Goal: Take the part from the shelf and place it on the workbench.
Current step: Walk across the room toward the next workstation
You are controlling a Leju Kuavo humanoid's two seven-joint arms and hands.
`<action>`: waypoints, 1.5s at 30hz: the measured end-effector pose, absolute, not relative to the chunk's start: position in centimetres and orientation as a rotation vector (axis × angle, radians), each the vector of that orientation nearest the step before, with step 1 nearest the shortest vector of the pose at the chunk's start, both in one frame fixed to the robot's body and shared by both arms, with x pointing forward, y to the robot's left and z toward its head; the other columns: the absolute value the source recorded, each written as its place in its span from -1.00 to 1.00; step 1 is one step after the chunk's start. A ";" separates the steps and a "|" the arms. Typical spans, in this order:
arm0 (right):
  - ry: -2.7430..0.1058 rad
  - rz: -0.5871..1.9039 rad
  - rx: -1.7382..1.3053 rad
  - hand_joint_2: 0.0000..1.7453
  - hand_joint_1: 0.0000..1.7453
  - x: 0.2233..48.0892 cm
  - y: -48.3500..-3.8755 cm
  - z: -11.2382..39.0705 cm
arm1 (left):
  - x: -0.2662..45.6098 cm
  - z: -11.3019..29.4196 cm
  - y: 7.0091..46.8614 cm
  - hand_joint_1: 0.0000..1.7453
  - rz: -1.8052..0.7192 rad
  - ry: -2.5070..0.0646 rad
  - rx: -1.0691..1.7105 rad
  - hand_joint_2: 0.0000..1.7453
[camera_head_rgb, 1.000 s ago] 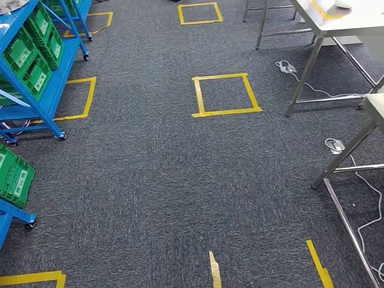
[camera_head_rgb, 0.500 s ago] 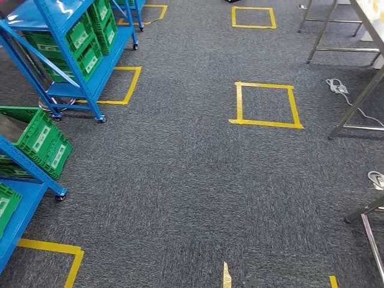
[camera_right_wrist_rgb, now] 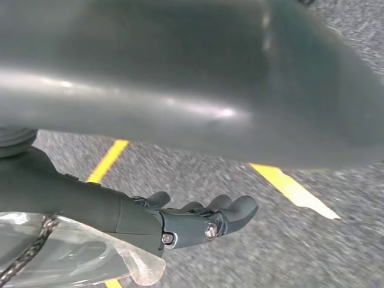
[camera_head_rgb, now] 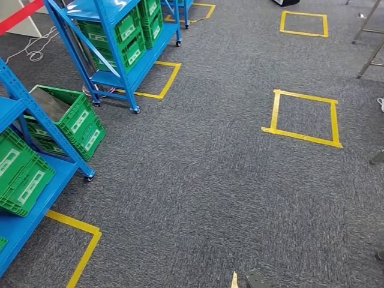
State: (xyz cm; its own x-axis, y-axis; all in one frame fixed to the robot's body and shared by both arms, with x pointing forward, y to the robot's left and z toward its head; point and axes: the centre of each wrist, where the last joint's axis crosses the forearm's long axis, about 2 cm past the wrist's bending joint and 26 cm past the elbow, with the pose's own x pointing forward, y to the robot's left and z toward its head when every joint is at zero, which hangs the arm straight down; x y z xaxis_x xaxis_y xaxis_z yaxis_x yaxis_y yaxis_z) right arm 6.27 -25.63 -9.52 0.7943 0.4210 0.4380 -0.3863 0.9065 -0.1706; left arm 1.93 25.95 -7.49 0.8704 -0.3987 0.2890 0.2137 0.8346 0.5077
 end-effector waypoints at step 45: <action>-0.552 0.106 -0.183 -1.00 -1.00 7.1 -29.6 -8.3 | 3.5 -10.5 23.7 -1.00 -0.251 -0.432 0.432 0.50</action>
State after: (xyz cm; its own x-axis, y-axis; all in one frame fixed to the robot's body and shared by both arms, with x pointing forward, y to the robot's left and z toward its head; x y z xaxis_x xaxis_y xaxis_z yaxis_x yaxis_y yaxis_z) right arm 7.08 -29.63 -8.27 0.8465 0.1488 0.5112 -0.0506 0.9783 -0.2010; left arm 3.49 23.69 -10.48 0.8796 -0.3234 0.3487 0.1437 0.8797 0.4534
